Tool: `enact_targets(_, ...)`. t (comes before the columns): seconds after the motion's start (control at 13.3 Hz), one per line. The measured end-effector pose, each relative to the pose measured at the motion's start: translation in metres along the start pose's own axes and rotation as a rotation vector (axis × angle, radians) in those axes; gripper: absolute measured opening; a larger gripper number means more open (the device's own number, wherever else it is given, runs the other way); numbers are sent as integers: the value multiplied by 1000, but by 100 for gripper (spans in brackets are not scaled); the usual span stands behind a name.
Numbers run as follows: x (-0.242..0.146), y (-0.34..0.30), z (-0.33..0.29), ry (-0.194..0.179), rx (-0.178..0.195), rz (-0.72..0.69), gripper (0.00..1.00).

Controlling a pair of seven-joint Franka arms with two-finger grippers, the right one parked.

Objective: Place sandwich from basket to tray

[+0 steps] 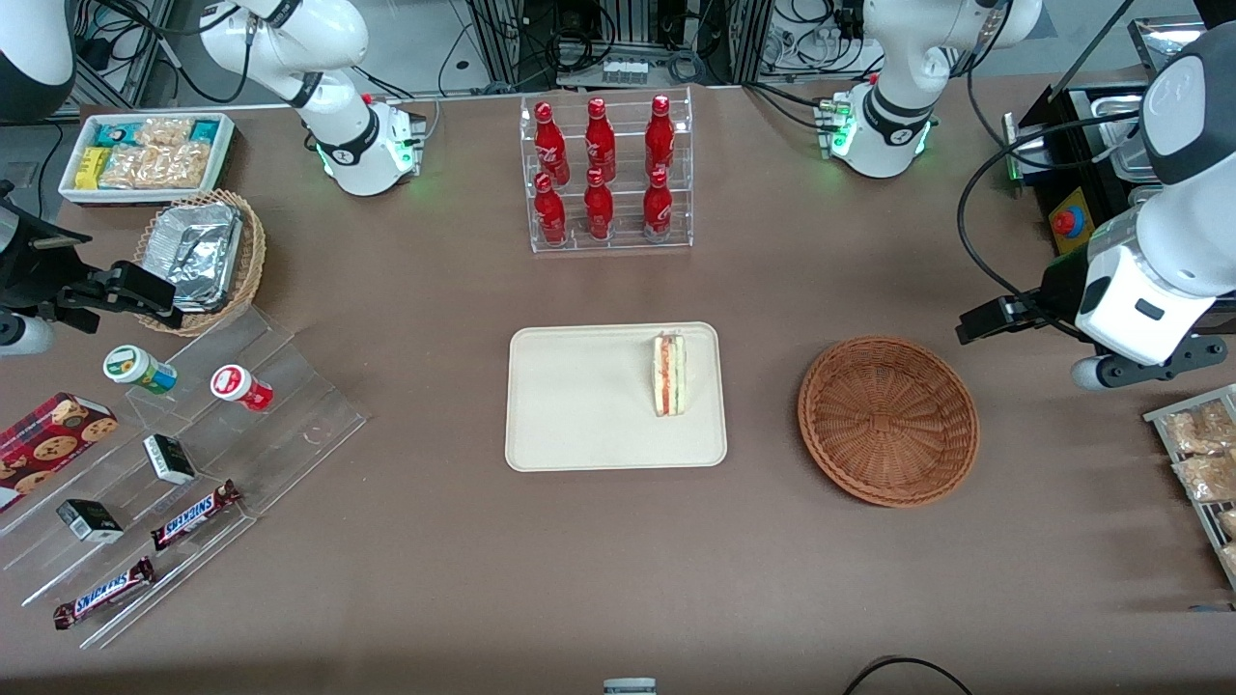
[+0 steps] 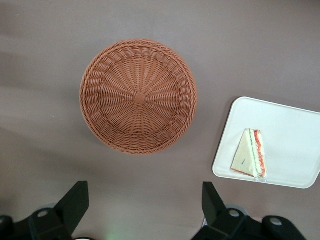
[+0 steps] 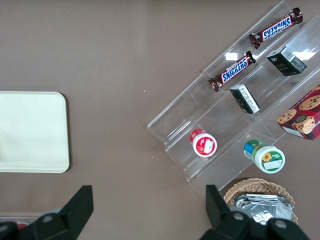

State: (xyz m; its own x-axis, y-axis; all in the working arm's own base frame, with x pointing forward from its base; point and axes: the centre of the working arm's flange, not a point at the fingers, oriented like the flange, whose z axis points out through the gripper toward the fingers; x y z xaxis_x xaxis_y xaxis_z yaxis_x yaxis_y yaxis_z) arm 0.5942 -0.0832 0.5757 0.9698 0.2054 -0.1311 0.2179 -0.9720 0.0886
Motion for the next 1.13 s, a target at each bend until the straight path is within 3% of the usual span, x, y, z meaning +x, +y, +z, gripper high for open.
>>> enact_targets(0.45, -3, 3, -13, 20, -4, 38, 100)
enact_targets(0.68, -10, 2, -22, 0, 8, 62, 100)
enact_targets(1.13, -23, -15, -36, 3, 18, 52, 100)
